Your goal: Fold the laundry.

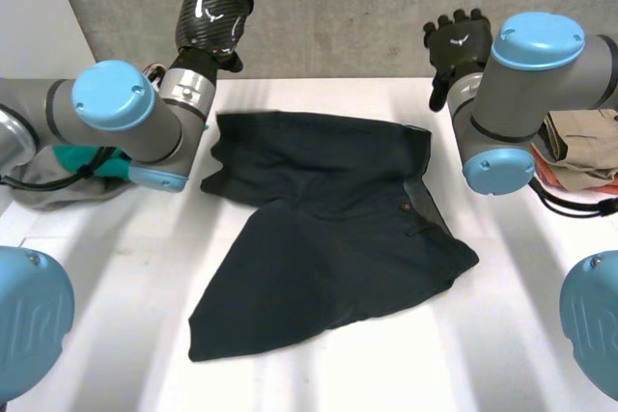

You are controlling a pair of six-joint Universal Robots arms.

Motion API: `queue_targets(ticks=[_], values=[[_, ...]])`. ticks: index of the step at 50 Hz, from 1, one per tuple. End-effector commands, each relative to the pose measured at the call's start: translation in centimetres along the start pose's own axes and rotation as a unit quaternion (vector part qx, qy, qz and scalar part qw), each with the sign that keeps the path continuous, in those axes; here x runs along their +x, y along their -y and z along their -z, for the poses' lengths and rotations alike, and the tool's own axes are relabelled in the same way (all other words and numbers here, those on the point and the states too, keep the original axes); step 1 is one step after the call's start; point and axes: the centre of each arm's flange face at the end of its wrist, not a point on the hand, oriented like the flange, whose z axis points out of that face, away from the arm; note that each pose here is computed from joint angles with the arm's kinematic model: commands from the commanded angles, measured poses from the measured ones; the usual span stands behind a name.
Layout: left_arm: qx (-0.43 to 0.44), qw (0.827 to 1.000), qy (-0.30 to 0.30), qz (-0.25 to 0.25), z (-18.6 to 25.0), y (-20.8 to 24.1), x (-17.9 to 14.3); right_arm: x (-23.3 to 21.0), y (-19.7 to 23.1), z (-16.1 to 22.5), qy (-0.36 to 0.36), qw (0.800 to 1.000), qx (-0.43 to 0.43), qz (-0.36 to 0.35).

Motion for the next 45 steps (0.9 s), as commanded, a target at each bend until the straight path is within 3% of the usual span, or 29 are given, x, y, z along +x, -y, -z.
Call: queue_targets(ticks=[1,8,14,18,22,23,27,31,37,45], values=[[0.008,0.999,0.026,0.017,0.2,5.5,-1.2,3.0,6.0,2.5,0.001,0.999,0.040,-0.021],[-0.062,0.998,0.014,0.031,6.2,11.8,-3.2,2.6,7.4,8.6,0.138,0.990,-0.005,0.020],[-0.157,0.984,-0.062,0.053,14.5,14.8,-1.7,1.9,5.6,14.2,0.217,0.971,-0.084,0.050],[-0.235,0.963,-0.114,0.073,20.6,15.2,-0.8,1.3,2.9,17.5,0.256,0.955,-0.133,0.073],[-0.330,0.925,-0.164,0.094,26.1,13.7,0.6,1.0,-0.3,20.0,0.293,0.936,-0.172,0.094],[-0.364,0.909,-0.181,0.094,28.0,12.9,1.1,1.0,-1.6,20.5,0.301,0.931,-0.181,0.098],[-0.419,0.879,-0.207,0.094,30.8,11.0,2.3,1.0,-4.6,21.2,0.303,0.929,-0.182,0.107],[-0.449,0.864,-0.206,0.095,31.3,9.0,2.8,0.7,-6.5,21.3,0.291,0.937,-0.158,0.115],[-0.465,0.860,-0.188,0.094,31.0,6.8,2.9,0.1,-8.6,20.7,0.274,0.945,-0.131,0.120],[-0.421,0.888,-0.162,0.088,29.5,5.3,3.4,-0.5,-10.5,19.5,0.262,0.949,-0.120,0.131]])
